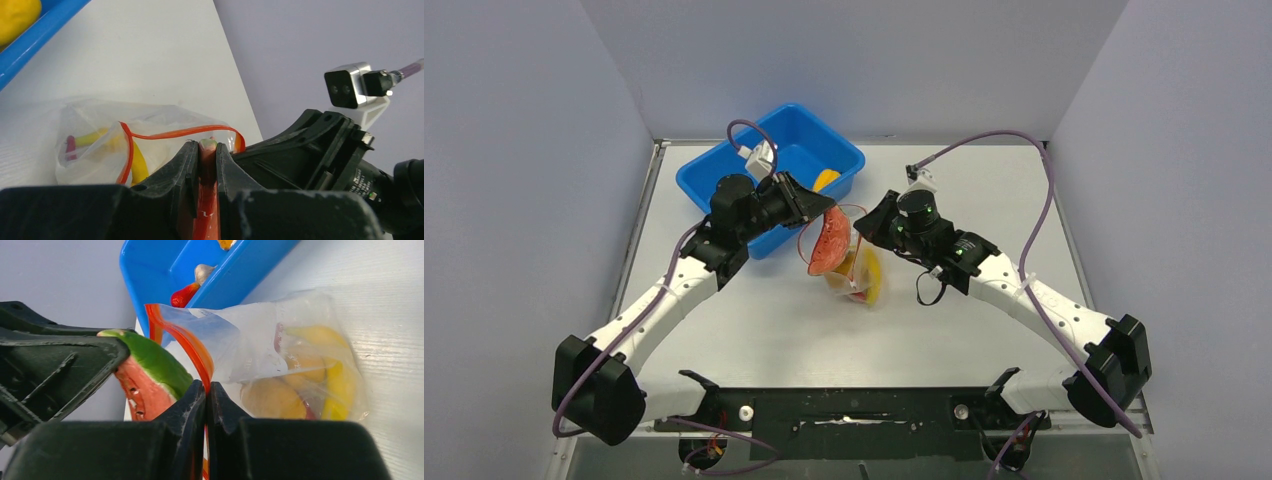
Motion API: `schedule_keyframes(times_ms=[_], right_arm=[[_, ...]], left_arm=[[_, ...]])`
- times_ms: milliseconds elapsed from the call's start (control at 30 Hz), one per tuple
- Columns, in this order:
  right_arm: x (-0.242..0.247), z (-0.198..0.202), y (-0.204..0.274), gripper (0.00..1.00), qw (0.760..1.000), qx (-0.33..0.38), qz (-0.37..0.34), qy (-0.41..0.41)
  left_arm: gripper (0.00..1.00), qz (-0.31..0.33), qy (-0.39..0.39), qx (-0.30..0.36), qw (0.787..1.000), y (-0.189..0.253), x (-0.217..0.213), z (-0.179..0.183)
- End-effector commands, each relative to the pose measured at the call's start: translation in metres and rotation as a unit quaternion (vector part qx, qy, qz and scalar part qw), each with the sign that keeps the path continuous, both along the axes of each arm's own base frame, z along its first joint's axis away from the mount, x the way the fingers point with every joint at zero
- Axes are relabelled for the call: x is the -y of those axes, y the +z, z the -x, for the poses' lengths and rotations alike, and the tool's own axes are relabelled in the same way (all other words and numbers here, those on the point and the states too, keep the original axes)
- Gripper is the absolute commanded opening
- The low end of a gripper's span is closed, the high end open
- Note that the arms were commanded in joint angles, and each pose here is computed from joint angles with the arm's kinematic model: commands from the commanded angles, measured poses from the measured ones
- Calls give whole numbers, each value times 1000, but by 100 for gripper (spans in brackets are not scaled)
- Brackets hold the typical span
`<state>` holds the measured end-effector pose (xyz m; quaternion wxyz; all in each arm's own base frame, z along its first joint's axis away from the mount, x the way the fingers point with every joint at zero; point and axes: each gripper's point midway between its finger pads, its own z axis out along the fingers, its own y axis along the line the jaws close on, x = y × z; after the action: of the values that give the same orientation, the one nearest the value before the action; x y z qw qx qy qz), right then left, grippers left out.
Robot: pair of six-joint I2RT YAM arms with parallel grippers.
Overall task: Place the food in the zip-top bag and seal the zipper
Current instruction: Place the fake fruit in the zipper food storage bag.
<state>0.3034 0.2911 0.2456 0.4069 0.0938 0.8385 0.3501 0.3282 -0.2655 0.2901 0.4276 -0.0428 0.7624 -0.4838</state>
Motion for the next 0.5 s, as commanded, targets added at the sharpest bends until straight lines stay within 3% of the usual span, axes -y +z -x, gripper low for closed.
schedule_keyframes(times_ms=[0,167,467], right_arm=[[-15,-3,41,0,997,44,-56,12],[-19,0,41,0,997,48,-63,24],[-24,11,42,0,994,59,-79,54]], left_arm=[[0,-27,33,11,999,-8,-8,-10],[0,-70,81,-1,994,-33,-21,-18],[0,-84,117,-2,990,-42,-22,-34]])
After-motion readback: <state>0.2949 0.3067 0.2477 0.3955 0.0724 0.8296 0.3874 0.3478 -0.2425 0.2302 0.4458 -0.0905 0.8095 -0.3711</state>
